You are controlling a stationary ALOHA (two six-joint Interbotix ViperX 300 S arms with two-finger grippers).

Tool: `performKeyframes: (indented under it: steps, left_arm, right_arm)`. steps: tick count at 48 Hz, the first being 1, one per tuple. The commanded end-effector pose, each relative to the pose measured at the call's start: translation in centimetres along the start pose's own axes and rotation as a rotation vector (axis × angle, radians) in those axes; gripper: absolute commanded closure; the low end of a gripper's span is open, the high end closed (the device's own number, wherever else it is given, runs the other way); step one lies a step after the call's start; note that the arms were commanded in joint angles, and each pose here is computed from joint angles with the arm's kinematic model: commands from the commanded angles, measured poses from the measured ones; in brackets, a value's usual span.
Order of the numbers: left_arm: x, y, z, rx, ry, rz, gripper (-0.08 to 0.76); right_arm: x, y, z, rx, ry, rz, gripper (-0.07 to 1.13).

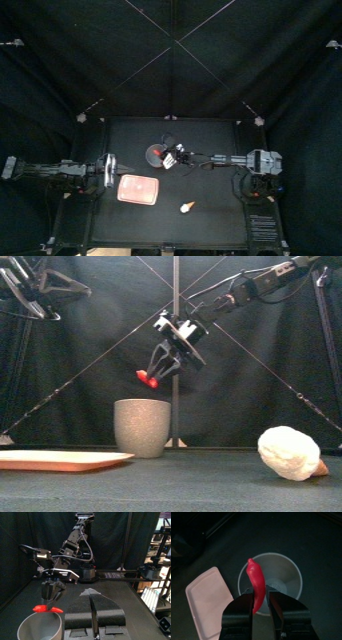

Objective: Pick the red chile then place it in the grey bowl
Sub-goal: Drop red chile in the grey bowl and return to neutral

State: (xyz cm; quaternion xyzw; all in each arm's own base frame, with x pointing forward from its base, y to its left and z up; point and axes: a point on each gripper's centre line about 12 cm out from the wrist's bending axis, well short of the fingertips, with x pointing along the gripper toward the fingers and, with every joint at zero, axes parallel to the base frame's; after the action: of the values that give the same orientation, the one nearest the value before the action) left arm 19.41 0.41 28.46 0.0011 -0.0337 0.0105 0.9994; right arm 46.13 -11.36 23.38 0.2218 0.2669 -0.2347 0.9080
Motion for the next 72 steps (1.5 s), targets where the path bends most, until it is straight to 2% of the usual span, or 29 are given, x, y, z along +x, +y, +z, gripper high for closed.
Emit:
performKeyframes:
  steps: [1, 11, 16, 23, 27, 38, 44, 48, 55, 72]
  left_arm:
    - [0.1, 0.0, 0.6, 0.002, -0.018, 0.002, 0.714]
    - [0.1, 0.0, 0.6, 0.003, -0.020, 0.001, 0.714]
    - [0.1, 0.0, 0.6, 0.003, -0.020, 0.001, 0.714]
    - [0.1, 0.0, 0.6, 0.002, -0.020, 0.002, 0.714]
    - [0.1, 0.0, 0.6, 0.003, -0.020, 0.001, 0.714]
    - [0.1, 0.1, 0.6, 0.003, -0.020, 0.003, 0.714]
    - [0.0, 0.1, 0.6, 0.003, -0.018, 0.006, 0.714]
    - [0.0, 0.2, 0.5, 0.002, -0.017, 0.009, 0.714]
    - [0.0, 0.3, 0.5, 0.003, -0.017, 0.014, 0.714]
    - [0.0, 0.3, 0.4, 0.003, -0.014, 0.015, 0.714]
  right_arm:
    - [-0.4, 0.6, 2.0, -0.026, -0.058, 0.018, 0.47]
    - [-0.1, 0.1, 1.3, -0.043, -0.044, 0.005, 0.23]
    - [-0.3, 0.0, 1.3, -0.060, -0.048, 0.002, 0.16]
    - [-2.4, 0.7, 2.8, -0.099, -0.112, 0.036, 0.16]
    - [-4.1, 1.7, 3.7, -0.134, -0.166, 0.085, 0.16]
    - [-10.5, 5.9, 3.9, -0.209, -0.326, 0.366, 0.16]
    - [-13.2, 7.1, 2.6, -0.309, -0.387, 0.493, 0.16]
    - [-14.3, 6.9, 1.6, -0.383, -0.398, 0.520, 0.16]
    - [-15.5, 5.7, -0.2, -0.462, -0.391, 0.510, 0.16]
    - [-21.7, 1.5, -4.3, -0.506, -0.440, 0.512, 0.16]
